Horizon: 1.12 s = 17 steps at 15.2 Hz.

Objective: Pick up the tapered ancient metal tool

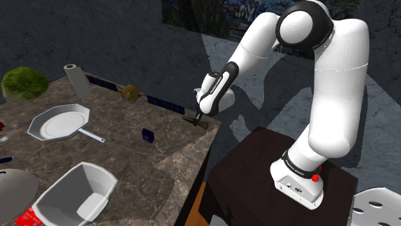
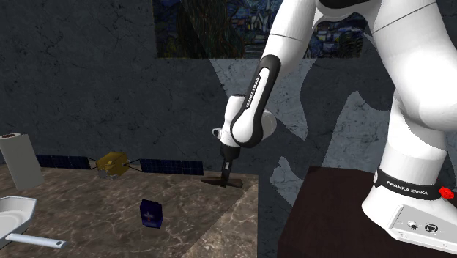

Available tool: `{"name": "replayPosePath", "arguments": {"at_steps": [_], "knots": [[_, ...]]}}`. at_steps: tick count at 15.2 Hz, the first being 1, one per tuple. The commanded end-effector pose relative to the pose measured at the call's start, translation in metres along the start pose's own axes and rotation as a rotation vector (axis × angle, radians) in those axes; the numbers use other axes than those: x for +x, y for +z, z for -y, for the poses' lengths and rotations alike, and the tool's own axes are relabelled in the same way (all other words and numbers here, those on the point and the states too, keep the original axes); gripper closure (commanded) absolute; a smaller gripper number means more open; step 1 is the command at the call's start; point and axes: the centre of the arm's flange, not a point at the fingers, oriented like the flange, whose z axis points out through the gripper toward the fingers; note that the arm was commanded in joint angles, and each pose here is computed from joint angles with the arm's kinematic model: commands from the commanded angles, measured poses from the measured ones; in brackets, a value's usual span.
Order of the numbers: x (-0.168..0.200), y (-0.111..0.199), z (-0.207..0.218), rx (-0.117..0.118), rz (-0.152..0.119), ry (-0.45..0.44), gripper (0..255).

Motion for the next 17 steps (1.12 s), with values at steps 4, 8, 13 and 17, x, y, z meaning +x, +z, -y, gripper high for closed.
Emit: {"name": "replayPosePath", "arguments": {"at_steps": [4,8,13,17], "knots": [[0.0,0.001,0.0,0.0,0.0,0.0,255],[0.0,0.0,0.0,0.0,0.0,0.0,255],[0.004,-0.02,0.0,0.0,0.0,0.0,255],[0.007,-0.041,-0.001,0.0,0.0,0.0,255]]}}
